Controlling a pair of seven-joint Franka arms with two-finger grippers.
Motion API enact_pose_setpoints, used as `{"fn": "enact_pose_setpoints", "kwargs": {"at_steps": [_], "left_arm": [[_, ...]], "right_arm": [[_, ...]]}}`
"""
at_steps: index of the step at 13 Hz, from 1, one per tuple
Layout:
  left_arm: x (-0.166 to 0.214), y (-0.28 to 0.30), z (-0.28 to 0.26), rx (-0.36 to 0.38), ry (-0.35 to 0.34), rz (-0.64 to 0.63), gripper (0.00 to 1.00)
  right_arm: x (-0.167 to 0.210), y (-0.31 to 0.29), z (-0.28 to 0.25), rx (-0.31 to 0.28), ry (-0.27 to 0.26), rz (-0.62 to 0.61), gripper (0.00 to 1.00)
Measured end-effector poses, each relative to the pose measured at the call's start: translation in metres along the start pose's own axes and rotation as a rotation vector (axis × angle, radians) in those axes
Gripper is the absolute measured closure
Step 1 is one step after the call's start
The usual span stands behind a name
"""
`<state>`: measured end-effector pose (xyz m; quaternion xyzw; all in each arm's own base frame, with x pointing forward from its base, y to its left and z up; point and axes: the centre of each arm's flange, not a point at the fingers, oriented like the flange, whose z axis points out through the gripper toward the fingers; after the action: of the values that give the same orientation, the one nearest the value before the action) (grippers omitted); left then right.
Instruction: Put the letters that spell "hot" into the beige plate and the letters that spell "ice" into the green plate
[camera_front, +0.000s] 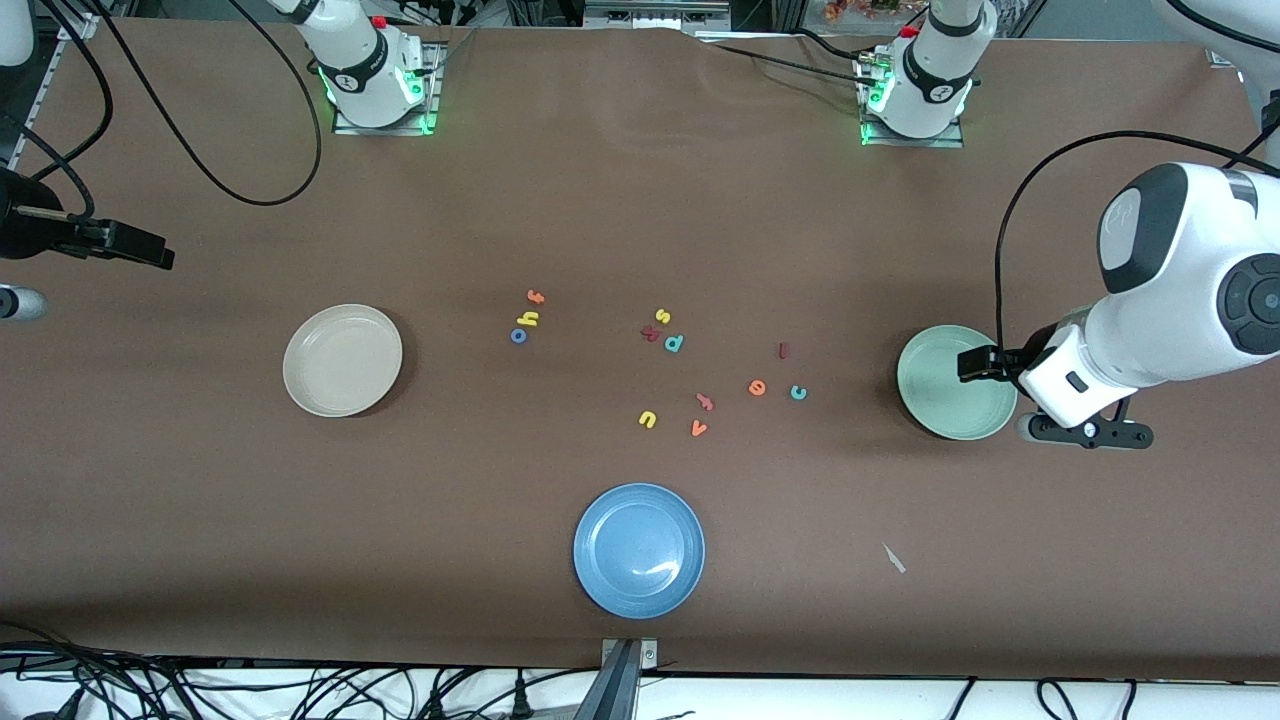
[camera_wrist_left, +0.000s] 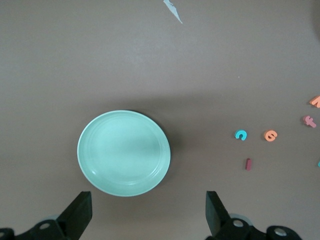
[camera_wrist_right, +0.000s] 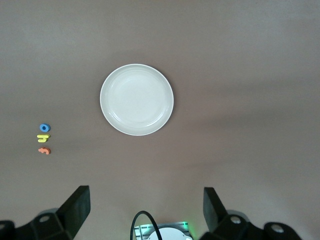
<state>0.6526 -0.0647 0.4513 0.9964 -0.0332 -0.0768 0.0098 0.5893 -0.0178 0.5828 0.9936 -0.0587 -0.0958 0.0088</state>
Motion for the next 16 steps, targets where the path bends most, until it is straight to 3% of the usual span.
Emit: {"fn": "enact_pose_setpoints", "kwargs": {"at_steps": [3,6,9,16], "left_arm": [[-0.026,-0.007,-0.038,0.021,-0.008,0.024,0.0],[-0.048,-0.036,-0.068,0.038,-0.008,0.054,0.0],[-0.052,-0.048,-0.067,0.1,-0.027,0.095,0.0],[-0.049,-0.045,-0.064,0.092,-0.019,0.102,0.0]], "right_arm": [[0.001,-0.004,0.001,0.027,0.001,-0.006,0.0],[0.006,-0.009,-0.002,0.055,0.038,-0.012,0.0],[0.006,-0.012,-0.001,0.059,0.038,-0.017,0.0],[-0.002,-0.04,-0.005,0.06,0.029,-0.071,0.0]]}}
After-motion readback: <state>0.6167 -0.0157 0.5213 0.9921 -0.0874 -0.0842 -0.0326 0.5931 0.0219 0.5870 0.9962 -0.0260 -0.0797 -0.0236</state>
